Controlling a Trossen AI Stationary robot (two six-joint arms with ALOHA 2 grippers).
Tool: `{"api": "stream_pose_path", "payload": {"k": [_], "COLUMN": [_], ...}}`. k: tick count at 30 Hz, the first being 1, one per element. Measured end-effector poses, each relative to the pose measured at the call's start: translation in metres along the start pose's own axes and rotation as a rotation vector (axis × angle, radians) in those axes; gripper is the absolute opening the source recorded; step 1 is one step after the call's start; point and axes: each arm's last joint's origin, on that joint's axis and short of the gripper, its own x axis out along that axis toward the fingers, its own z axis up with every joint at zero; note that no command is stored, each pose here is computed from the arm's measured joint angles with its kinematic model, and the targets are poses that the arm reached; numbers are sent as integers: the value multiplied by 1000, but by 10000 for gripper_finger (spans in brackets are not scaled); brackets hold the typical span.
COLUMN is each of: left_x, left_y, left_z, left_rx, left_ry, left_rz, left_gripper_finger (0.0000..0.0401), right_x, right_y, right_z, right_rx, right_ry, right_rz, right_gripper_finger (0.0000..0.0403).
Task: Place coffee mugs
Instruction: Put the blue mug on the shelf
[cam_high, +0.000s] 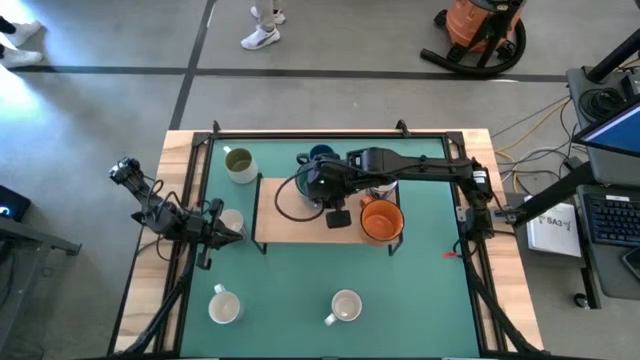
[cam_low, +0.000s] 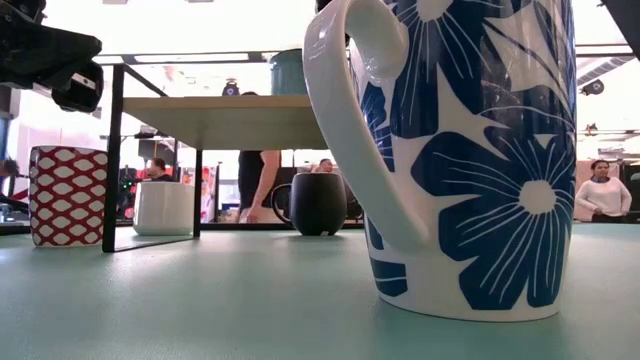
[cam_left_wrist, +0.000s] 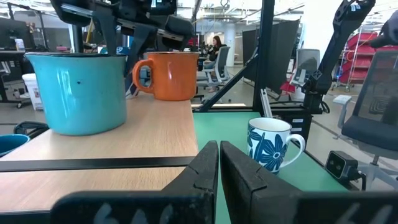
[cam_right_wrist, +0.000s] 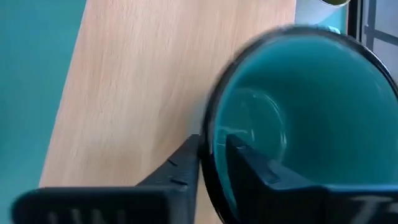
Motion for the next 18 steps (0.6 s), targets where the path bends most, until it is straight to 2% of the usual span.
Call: {"api": "stream_pose_path", "payload": {"k": [3, 6, 18], "left_x": [0, 0, 0], "left_y": [0, 0, 0], "left_z": [0, 0, 0], "left_rx": [0, 0, 0], "left_ry": [0, 0, 0], "left_rz": [0, 0, 0], "left_gripper_finger": [0, 0, 0], "right_x": [0, -3, -22], "right_y": [0, 0, 2], "right_z": [-1, -2, -10], "right_rx": [6, 1, -45], "right_ry": [11, 24, 116], "right_rz": [3, 8, 46], "right_gripper_finger": [28, 17, 41]}}
